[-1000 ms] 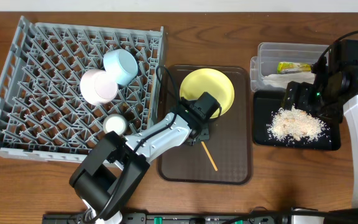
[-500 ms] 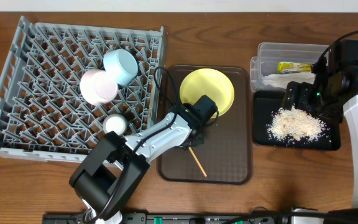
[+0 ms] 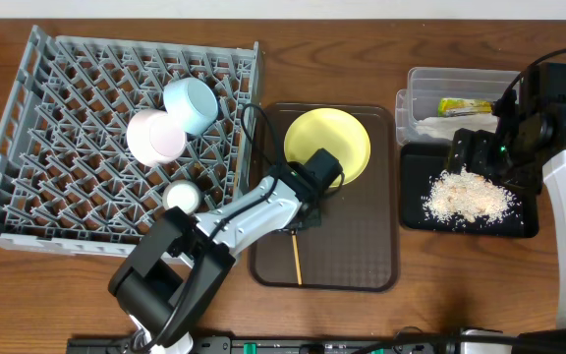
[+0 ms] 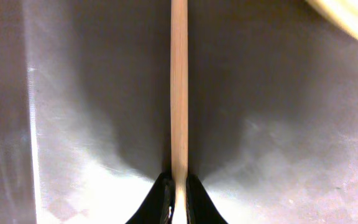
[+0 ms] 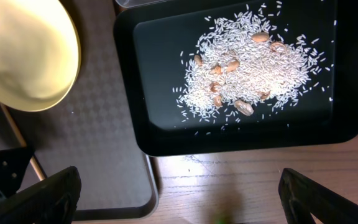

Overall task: Sort waste into correct bins and load items into the dishwasher
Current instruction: 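Grasp the second chopstick with the left gripper and lift it, then carry the second chopstick into the rack and open the left gripper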

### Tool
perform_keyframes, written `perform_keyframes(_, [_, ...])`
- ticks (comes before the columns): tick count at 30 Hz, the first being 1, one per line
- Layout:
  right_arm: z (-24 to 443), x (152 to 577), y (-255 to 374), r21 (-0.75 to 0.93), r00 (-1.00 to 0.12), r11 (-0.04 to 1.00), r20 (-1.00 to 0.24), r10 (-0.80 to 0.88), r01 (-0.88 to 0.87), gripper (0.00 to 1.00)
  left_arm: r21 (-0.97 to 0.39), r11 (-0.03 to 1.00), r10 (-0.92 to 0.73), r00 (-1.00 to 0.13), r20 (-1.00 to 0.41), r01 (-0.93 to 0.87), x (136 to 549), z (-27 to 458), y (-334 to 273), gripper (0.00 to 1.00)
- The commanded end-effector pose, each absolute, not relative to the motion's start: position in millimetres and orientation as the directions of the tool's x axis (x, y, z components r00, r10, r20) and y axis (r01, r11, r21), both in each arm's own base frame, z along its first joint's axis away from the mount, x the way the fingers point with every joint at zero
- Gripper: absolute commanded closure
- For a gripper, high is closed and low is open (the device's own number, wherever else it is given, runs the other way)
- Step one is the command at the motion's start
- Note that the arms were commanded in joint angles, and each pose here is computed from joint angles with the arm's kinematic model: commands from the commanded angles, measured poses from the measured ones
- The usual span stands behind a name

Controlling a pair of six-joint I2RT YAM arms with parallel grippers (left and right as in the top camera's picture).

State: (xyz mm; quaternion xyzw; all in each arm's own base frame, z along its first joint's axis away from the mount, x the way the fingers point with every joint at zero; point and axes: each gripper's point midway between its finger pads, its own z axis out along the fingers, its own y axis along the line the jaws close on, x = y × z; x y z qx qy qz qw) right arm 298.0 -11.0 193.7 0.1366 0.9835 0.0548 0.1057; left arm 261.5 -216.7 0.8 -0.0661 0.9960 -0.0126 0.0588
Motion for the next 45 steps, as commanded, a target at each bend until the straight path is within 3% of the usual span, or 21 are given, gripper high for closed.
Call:
perform_keyframes(1, [194,298,-13,0.129,-0.942,0.960,-0.198,0.270,0.248,0.01,-0.036,0.989,-0.150,-0.980,-0.133,-0.147,272,11,-204,0.92])
perform_keyframes(10, [194,298,-13,0.129,-0.942,0.960,-0.199,0.270,0.248,0.01,-0.142,0.989,-0.017,-0.931,-0.364,0.038,308,103,-184,0.92])
perform_keyframes(22, [194,298,-13,0.129,-0.942,0.960,-0.198,0.270,0.248,0.01,-0.091,0.989,0.036,-0.777,-0.629,0.119,351,185,-114,0.93])
perform_keyframes(30, [194,298,-13,0.129,-0.942,0.960,-0.198,0.270,0.248,0.01,-0.034,0.991,0.077,-0.762,-0.643,0.128,368,181,-94,0.92])
perform_keyframes(45, [194,298,-13,0.129,-0.942,0.960,-0.198,0.270,0.248,0.01,-0.004,0.995,0.086,-0.869,-0.487,0.101,383,102,-89,0.91])
